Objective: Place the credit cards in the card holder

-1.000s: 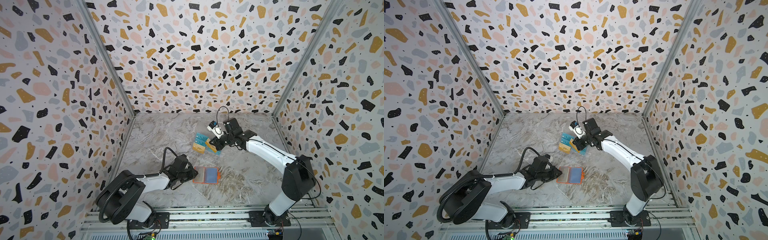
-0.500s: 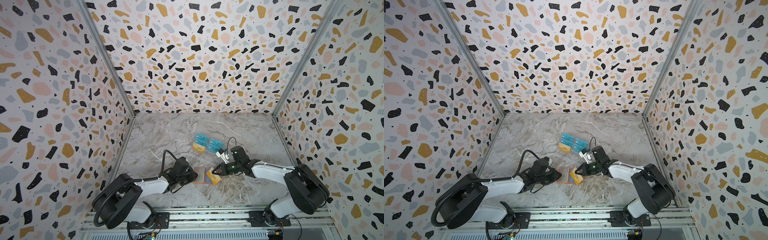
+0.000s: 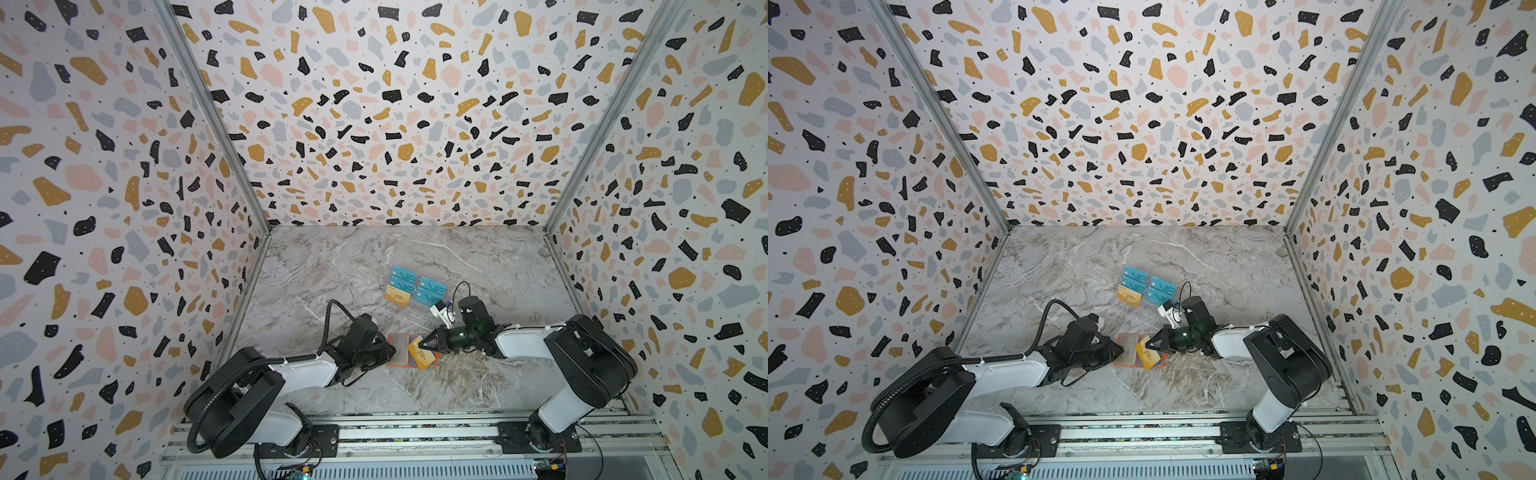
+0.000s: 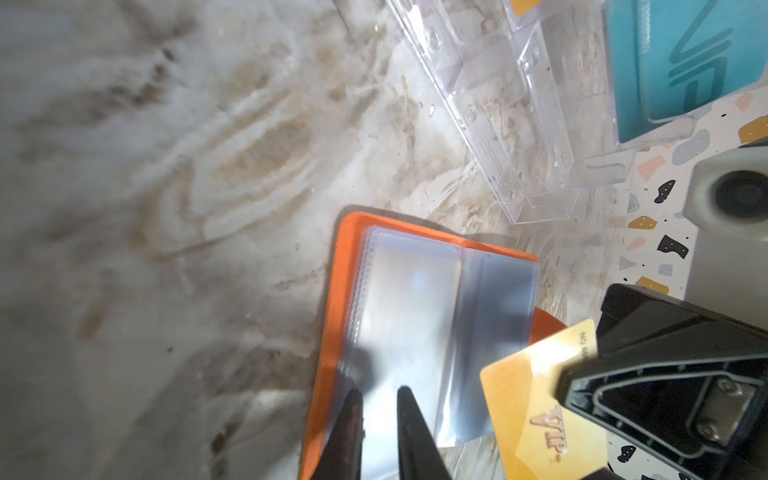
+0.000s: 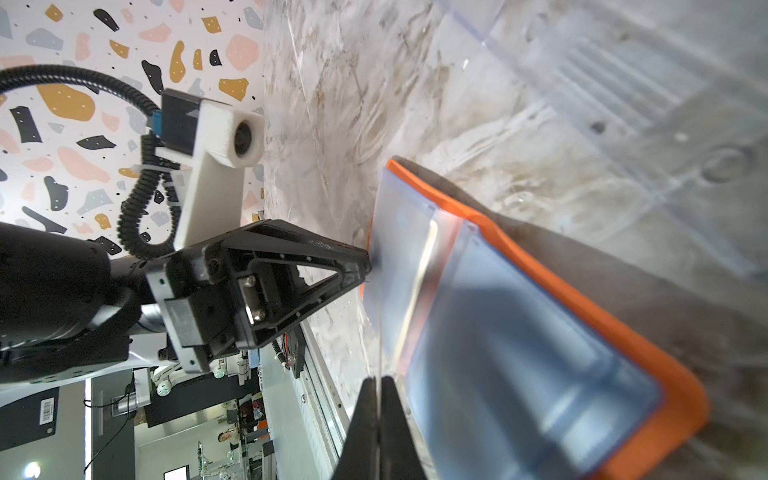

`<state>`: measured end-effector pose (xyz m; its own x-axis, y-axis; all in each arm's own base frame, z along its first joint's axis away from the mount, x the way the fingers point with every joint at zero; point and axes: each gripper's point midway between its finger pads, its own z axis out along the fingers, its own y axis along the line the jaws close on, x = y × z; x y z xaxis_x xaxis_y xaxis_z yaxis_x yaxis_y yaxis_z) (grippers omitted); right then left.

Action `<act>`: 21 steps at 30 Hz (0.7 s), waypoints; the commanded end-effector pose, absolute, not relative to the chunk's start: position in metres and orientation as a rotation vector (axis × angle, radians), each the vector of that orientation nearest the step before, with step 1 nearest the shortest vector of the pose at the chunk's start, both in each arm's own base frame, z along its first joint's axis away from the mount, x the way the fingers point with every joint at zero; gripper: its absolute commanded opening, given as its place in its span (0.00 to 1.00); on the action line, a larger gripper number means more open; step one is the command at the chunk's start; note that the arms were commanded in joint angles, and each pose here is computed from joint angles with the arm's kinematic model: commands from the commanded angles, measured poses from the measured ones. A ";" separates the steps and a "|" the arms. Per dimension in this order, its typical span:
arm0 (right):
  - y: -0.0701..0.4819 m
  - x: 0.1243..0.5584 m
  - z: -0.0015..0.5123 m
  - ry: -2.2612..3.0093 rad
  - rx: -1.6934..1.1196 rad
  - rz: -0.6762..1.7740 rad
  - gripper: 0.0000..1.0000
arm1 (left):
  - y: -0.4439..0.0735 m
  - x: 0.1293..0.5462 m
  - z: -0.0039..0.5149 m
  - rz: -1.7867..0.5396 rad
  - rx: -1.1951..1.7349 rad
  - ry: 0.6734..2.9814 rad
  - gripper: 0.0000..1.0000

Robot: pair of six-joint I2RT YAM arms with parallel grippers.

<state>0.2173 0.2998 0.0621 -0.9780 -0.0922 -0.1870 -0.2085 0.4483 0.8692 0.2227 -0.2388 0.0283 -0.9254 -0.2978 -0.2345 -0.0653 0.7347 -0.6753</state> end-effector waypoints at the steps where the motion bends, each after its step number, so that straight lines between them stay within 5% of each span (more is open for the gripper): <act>1: 0.304 0.217 0.068 2.540 -0.243 1.628 0.00 | -0.229 0.213 0.016 -0.945 -0.307 2.660 0.19; 21: 0.302 0.223 0.046 2.589 -0.172 1.577 0.00 | -0.230 0.212 0.017 -0.957 -0.300 2.658 0.20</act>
<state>0.2187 0.2991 0.0444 -0.9887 -0.0530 -0.1401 -0.1488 0.4556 0.8776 0.2220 -0.2384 0.0287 -0.9256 -0.2973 -0.2343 -0.0650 0.7346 -0.6754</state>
